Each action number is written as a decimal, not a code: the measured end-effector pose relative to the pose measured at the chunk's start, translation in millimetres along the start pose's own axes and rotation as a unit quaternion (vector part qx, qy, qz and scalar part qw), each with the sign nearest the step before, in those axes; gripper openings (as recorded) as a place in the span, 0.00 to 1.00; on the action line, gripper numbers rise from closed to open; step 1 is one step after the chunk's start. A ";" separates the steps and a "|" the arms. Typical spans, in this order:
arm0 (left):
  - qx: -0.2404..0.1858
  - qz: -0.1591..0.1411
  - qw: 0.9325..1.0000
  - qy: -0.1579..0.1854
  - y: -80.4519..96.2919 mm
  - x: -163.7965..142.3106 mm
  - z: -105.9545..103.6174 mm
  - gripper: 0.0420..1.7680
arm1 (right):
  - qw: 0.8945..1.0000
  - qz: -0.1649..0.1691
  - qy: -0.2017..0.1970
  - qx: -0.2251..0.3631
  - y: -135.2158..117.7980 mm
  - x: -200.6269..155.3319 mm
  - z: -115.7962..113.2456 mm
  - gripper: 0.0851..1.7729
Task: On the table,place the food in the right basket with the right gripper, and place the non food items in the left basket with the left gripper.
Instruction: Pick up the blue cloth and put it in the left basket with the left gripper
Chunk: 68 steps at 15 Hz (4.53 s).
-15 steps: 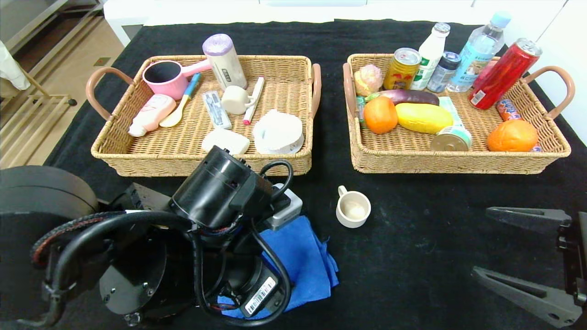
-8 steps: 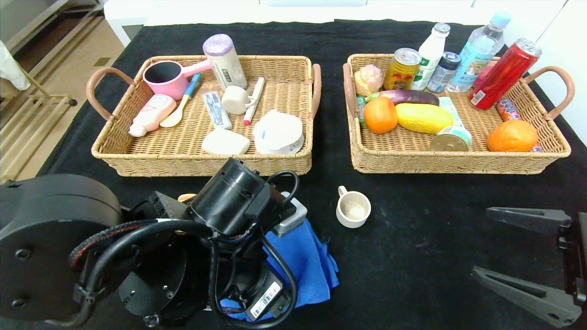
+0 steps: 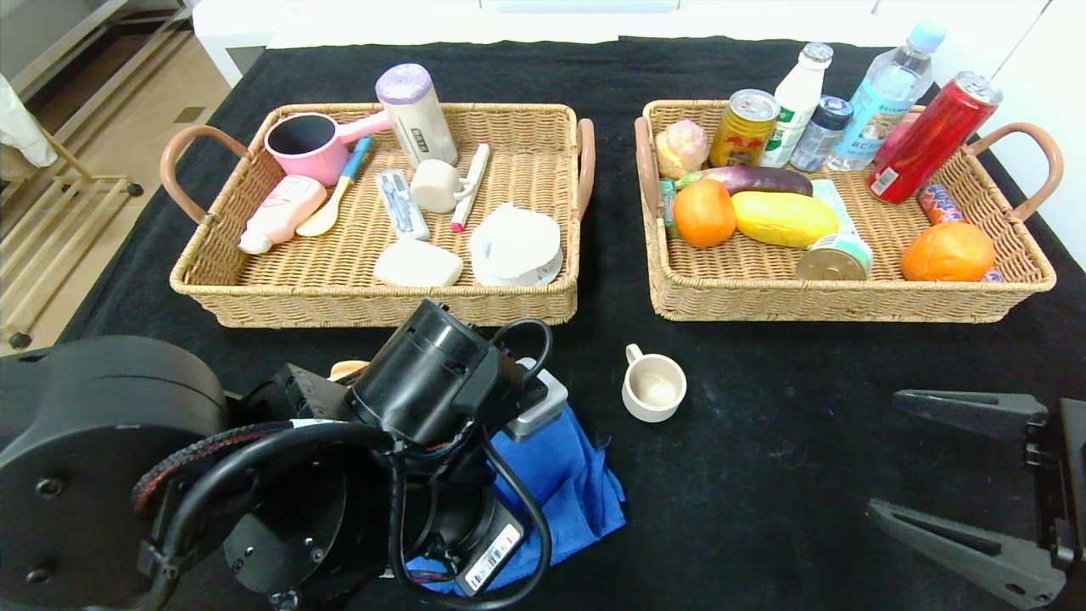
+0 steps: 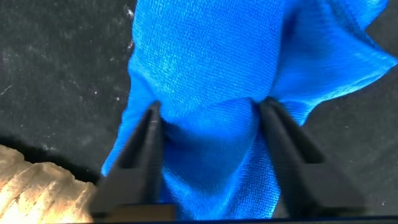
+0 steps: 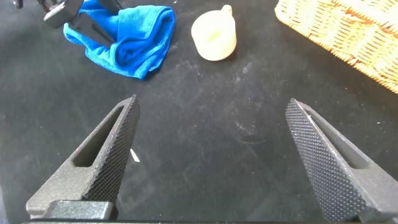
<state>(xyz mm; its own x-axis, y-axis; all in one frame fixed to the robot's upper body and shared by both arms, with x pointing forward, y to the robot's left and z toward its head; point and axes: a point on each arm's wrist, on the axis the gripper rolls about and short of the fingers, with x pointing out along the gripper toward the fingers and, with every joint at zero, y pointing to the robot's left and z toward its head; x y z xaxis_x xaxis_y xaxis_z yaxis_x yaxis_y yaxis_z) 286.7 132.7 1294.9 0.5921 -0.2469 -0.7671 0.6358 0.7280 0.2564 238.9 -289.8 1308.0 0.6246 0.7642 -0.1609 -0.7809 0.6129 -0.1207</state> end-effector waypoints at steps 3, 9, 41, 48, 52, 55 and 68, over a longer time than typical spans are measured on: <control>0.000 -0.001 1.000 0.000 -0.4 0.8 -0.5 0.41 | 1.000 0.000 0.001 0.001 0.0 0.3 -0.6 0.96; 0.000 0.000 1.000 0.001 -0.4 1.4 -0.5 0.26 | 1.000 0.001 0.002 0.001 -0.1 0.6 -0.7 0.96; -0.156 -0.041 0.977 -0.143 42.3 -89.5 -6.5 0.22 | 1.000 0.010 0.012 0.008 1.4 3.3 -5.7 0.96; -0.213 -0.006 0.950 -0.227 74.7 -113.5 -1.3 0.22 | 1.000 0.010 0.013 0.009 0.5 4.6 -6.2 0.96; -0.231 0.014 0.940 -0.252 91.5 -121.9 10.2 0.22 | 1.000 0.006 0.011 0.008 -0.2 4.0 -4.8 0.96; -0.241 0.029 0.933 -0.266 103.6 -123.1 23.1 0.21 | 1.000 0.006 0.010 0.008 0.1 3.7 -4.7 0.96; -0.286 0.061 0.906 -0.307 145.1 -99.6 84.4 0.21 | 1.000 0.000 0.001 0.002 0.7 -0.4 -0.9 0.96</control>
<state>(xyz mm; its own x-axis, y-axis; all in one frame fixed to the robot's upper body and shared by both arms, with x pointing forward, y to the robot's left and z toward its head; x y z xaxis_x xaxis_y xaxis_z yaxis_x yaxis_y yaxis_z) 361.7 208.9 1458.2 0.9163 -0.3227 -0.2374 0.2897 0.9430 -0.1636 238.1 -289.9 1307.1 0.6246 0.7638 -0.1626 -0.7808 0.6138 -0.1164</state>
